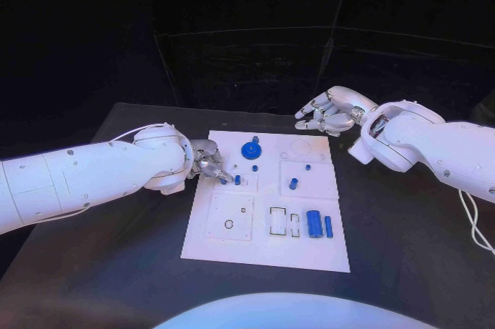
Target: Assemble the parts on the task board
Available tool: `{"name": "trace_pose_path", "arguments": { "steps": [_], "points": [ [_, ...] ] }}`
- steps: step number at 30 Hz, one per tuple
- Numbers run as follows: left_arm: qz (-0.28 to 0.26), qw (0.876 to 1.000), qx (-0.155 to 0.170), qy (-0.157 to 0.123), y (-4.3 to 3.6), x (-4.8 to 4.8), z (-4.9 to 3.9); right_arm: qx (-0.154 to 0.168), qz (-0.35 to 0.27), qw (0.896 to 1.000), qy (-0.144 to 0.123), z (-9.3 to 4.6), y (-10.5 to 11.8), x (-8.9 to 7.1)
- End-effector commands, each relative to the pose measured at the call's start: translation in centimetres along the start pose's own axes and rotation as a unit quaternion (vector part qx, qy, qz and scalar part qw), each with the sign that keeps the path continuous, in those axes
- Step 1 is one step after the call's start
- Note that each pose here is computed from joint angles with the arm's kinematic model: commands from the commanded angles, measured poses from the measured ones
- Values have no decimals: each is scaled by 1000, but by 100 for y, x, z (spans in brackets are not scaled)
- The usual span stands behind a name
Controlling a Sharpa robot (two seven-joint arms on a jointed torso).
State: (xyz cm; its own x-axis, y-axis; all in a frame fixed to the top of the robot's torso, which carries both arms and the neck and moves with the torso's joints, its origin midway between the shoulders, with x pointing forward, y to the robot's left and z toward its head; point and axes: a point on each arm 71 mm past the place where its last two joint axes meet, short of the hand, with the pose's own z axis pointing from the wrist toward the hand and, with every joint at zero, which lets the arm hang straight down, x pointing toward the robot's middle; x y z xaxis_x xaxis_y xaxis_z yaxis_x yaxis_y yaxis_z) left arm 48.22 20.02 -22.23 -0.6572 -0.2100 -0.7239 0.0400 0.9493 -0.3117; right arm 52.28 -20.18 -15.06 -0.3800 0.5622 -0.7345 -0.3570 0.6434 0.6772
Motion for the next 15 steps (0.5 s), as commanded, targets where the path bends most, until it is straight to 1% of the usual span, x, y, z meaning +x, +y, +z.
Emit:
{"name": "trace_pose_path", "arguments": {
  "steps": [1, 15],
  "points": [
    [0, 1000, -4, 5, 10, 0, -2, -3, -1, 1000, -5, 0, 13, -13],
    [-6, 1000, -9, -1, 41, -18, 1, -3, -1, 1000, -5, -4, 12, -15]
  ]
}}
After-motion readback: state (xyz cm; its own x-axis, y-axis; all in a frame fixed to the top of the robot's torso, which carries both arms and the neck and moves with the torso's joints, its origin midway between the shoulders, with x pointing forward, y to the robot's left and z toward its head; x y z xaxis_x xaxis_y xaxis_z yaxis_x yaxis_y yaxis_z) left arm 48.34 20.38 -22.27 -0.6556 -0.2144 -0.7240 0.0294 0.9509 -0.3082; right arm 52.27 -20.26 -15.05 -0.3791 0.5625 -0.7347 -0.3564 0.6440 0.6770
